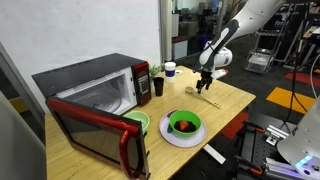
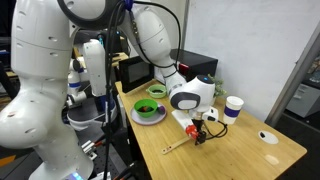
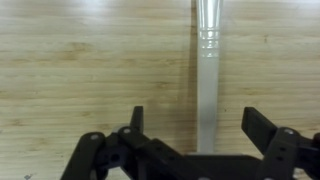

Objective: Use the wooden spoon to stir the contents in the green bowl

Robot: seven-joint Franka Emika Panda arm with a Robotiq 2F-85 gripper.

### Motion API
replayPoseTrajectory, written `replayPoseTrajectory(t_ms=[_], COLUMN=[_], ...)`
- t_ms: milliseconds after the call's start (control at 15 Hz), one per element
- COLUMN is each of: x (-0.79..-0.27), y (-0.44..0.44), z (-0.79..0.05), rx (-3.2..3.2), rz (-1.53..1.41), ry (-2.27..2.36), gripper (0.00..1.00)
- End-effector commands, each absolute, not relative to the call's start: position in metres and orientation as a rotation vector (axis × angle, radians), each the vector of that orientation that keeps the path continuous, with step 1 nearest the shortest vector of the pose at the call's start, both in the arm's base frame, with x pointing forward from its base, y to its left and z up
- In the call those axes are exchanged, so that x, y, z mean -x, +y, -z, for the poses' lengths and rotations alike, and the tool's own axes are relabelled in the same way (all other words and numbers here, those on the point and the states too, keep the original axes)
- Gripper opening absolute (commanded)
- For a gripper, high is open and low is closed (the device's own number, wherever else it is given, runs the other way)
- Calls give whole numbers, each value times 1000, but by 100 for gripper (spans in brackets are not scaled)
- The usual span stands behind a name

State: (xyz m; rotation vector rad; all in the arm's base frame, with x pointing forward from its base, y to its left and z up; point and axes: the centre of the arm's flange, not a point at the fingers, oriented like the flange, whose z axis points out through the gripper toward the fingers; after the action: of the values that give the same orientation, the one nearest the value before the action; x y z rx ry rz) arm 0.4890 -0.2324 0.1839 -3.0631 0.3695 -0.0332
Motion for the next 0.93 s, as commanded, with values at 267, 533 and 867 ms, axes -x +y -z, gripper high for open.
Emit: replayPoseTrajectory(t_ms=[267,533,867], x=[-507,-509,-502], y=[-205,-200,-208], z=[-167,-159,-147], rx=[3105,3110,3105], rz=[6,31,48], ry=[384,434,484], gripper=[100,100,100])
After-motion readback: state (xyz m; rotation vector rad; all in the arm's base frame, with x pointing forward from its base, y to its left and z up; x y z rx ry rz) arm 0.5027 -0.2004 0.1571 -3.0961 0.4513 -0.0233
